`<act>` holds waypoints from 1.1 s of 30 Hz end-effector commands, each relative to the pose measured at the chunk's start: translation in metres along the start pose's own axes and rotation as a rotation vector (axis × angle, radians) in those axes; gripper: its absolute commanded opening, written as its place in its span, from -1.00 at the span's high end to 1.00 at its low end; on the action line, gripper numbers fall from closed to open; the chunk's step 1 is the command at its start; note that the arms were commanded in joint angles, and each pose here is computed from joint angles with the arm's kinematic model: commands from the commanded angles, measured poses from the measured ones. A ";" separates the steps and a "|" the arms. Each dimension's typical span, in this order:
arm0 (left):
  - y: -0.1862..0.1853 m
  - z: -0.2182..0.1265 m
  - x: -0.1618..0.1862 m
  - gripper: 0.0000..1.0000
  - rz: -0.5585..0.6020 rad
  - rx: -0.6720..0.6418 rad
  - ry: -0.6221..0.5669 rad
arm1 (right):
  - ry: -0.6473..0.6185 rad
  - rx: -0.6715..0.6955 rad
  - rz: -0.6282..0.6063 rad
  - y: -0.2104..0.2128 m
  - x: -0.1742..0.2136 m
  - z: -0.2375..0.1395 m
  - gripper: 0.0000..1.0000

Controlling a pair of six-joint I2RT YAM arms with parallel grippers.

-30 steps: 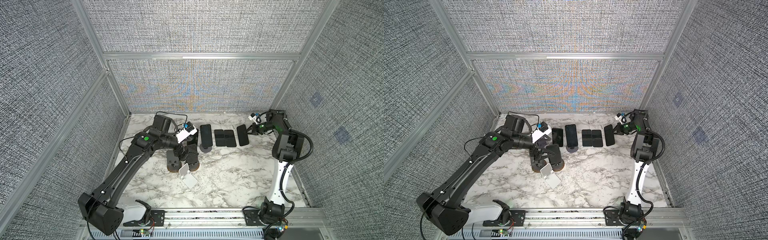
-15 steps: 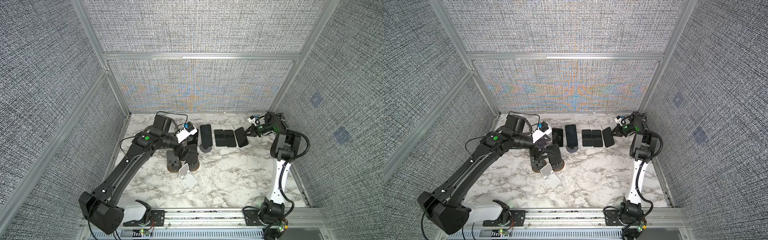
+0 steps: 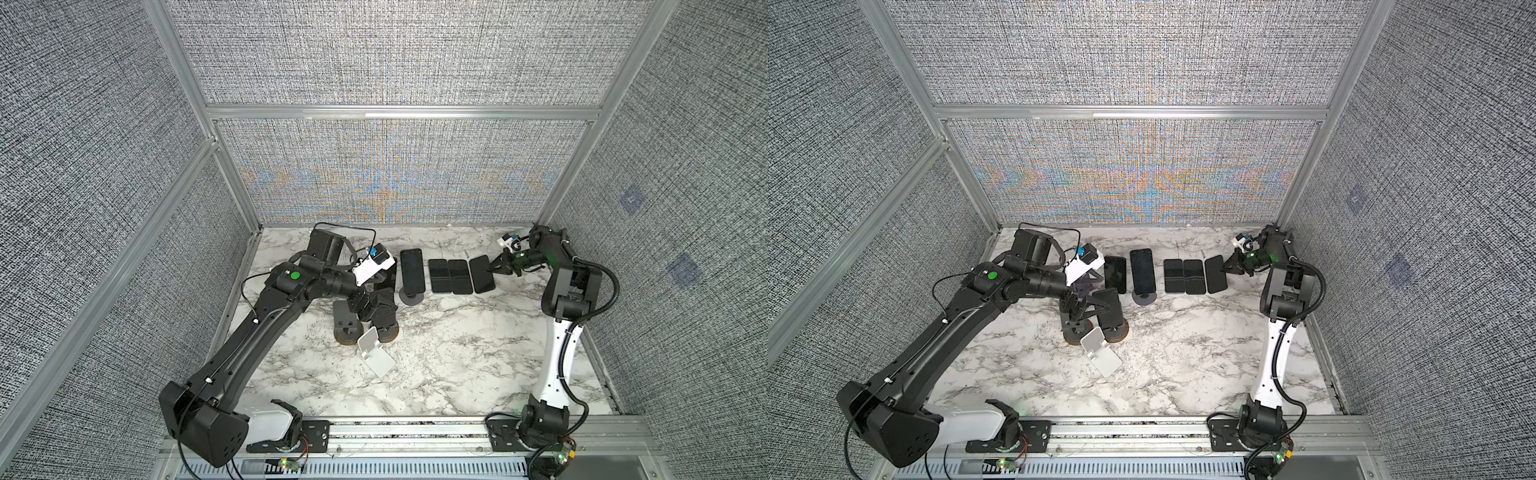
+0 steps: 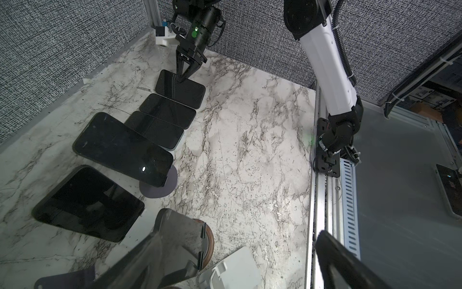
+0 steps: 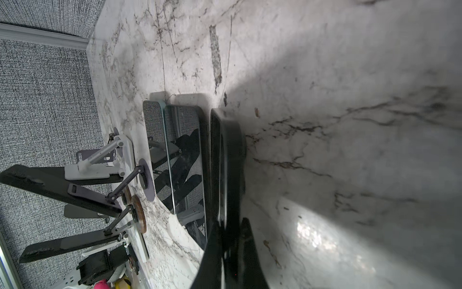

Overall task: Remove the phone from the phone stand
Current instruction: 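Lower the phone flat beside the other lying phones with the right gripper, then open the right gripper and raise it off the placed phone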

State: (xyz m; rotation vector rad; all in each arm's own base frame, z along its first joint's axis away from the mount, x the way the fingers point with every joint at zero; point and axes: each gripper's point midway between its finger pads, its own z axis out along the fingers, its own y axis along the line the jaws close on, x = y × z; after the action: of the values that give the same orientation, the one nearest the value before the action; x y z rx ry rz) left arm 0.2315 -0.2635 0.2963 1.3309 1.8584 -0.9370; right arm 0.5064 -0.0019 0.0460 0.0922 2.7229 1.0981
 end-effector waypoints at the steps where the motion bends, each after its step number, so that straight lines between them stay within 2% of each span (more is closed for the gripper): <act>1: 0.000 -0.002 -0.001 -0.94 0.001 0.000 -0.001 | 0.008 0.095 -0.005 -0.015 0.000 0.003 1.00; 11: 0.002 -0.001 0.001 -0.94 -0.003 -0.006 0.008 | 0.010 0.099 -0.023 -0.015 0.000 0.004 1.00; 14: 0.002 0.000 0.001 -0.94 -0.003 -0.006 0.007 | 0.008 0.085 -0.013 -0.013 0.000 0.005 0.88; 20: 0.003 -0.001 0.001 -0.93 -0.006 -0.015 0.007 | 0.003 0.073 -0.005 -0.011 -0.002 0.006 0.80; 25: 0.004 0.001 0.001 -0.94 -0.014 -0.013 0.011 | -0.004 0.073 -0.011 -0.008 -0.005 0.005 0.49; 33: 0.006 0.001 0.002 -0.94 -0.018 -0.023 0.014 | 0.003 0.065 -0.012 -0.004 -0.005 0.008 0.42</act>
State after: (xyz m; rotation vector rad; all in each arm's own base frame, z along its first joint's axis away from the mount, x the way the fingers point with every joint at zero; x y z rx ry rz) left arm 0.2360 -0.2624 0.2916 1.3191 1.8858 -0.9141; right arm 0.5149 -0.0045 0.0370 0.0787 2.7527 0.9823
